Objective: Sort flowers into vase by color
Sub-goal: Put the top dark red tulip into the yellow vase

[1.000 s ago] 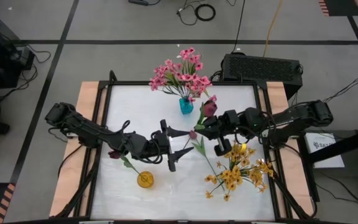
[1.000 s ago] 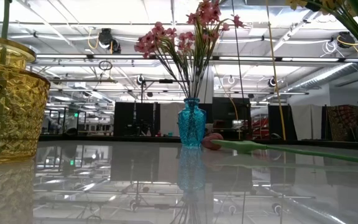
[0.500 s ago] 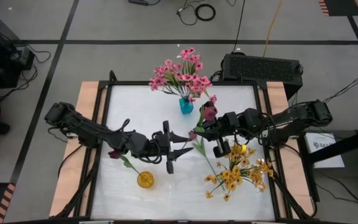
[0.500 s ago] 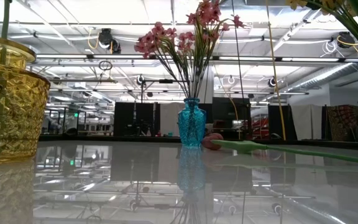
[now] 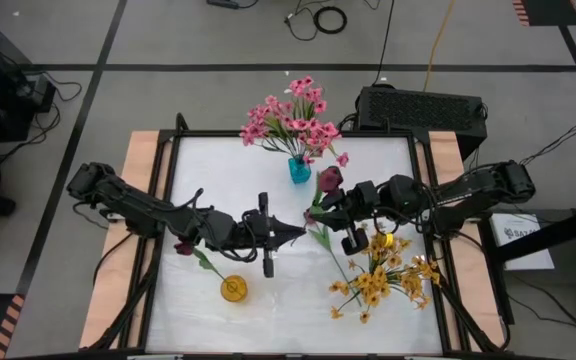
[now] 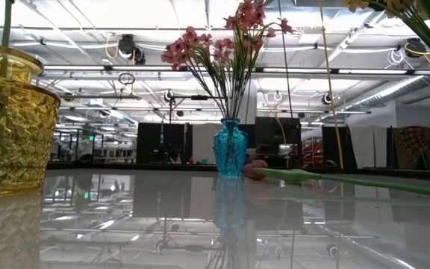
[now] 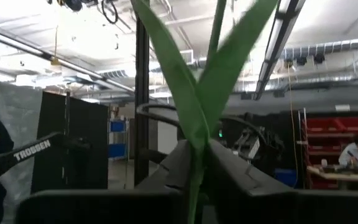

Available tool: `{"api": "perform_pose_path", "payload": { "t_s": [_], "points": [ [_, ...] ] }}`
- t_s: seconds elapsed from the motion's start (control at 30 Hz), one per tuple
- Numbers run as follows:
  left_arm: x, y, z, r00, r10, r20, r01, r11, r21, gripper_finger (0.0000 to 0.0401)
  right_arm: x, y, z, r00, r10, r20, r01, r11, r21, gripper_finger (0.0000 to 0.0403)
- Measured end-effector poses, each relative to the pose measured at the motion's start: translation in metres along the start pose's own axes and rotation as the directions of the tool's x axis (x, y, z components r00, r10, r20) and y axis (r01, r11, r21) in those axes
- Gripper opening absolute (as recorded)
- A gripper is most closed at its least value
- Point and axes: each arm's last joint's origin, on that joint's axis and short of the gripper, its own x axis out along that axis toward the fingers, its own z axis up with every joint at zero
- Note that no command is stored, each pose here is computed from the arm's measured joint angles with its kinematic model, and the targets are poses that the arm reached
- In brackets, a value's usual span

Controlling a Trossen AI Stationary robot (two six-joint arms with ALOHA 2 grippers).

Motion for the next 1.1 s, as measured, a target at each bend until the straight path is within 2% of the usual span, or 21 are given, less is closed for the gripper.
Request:
{"api": "perform_pose_path", "payload": {
  "t_s": [0.27, 0.43, 1.1],
  "points": [
    [-0.014, 0.003, 0.006, 0.998, -0.010, -0.070, 0.011, 1.000, 0.010, 0.0012, -0.002, -0.001, -0.007, 0.992, -0.017, -0.124, 0.020, 1.000, 0.021, 0.0141],
    [-0.025, 0.003, 0.005, 0.988, -0.023, -0.154, 0.026, 1.000, 0.015, 0.0012, -0.004, -0.001, -0.005, 0.990, -0.020, -0.142, 0.023, 1.000, 0.019, 0.0178],
    [-0.027, 0.002, 0.002, 0.982, -0.026, -0.187, 0.032, 0.999, 0.029, 0.0012, -0.004, 0.000, -0.008, 0.985, -0.019, -0.173, 0.022, 1.000, 0.016, 0.0177]
  ]
}}
